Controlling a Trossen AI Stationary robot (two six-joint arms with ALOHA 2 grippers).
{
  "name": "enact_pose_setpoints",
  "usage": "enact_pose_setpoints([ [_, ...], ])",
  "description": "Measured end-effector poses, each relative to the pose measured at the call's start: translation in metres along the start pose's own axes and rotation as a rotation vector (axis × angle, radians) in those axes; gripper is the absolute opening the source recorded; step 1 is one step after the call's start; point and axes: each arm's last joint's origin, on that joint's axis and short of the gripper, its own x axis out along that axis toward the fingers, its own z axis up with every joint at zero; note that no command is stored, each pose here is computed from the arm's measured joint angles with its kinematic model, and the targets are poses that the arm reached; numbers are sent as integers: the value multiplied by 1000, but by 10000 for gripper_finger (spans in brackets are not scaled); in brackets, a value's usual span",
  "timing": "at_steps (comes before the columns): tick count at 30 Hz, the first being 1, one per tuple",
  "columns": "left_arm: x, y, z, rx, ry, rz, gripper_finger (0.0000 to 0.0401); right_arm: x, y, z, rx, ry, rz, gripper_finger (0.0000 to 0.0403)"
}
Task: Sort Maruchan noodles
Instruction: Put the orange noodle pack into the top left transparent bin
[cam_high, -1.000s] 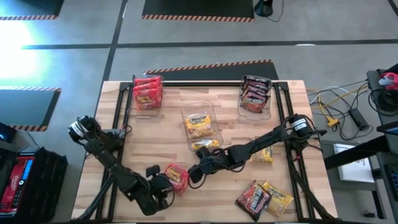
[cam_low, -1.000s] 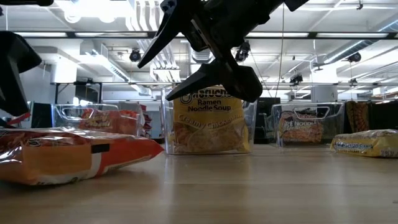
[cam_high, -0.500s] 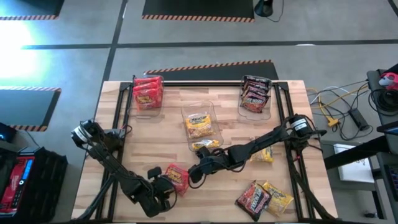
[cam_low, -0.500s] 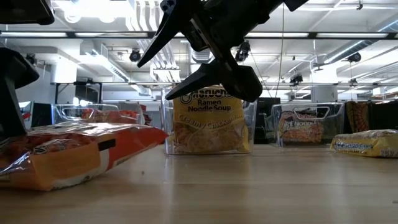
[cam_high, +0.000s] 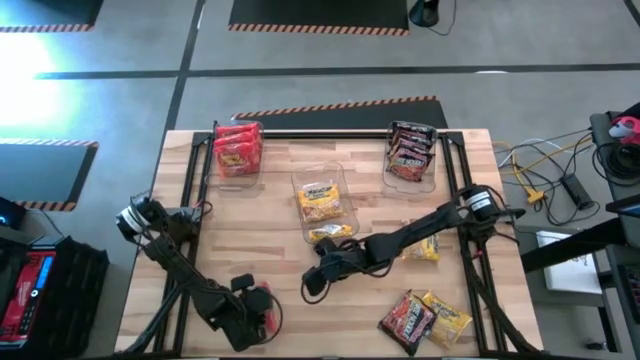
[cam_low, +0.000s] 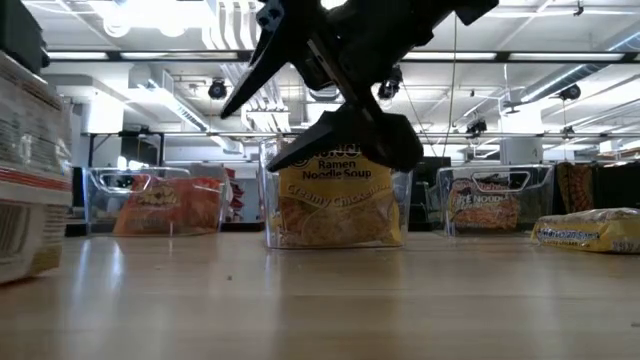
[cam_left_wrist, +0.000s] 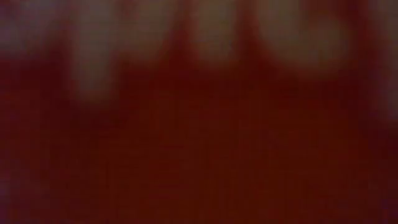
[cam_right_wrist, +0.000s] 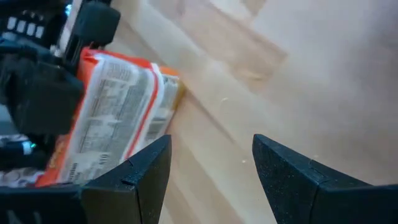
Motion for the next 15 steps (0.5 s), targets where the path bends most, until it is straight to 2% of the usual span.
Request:
enact_pose_setpoints([
  [3, 0, 1, 3, -8, -12, 0, 138, 6, 1, 0, -7, 21, 43, 215],
  [6, 1, 1, 4, -10, -25, 6, 138, 11, 7, 0, -8, 18, 148, 215],
  [9, 2, 2, 6, -16, -38, 13, 138, 18, 9, 0, -7, 6, 205, 215],
  [15, 5, 4, 9, -26, -65, 31, 138, 41, -6, -7, 13, 52, 157, 215],
])
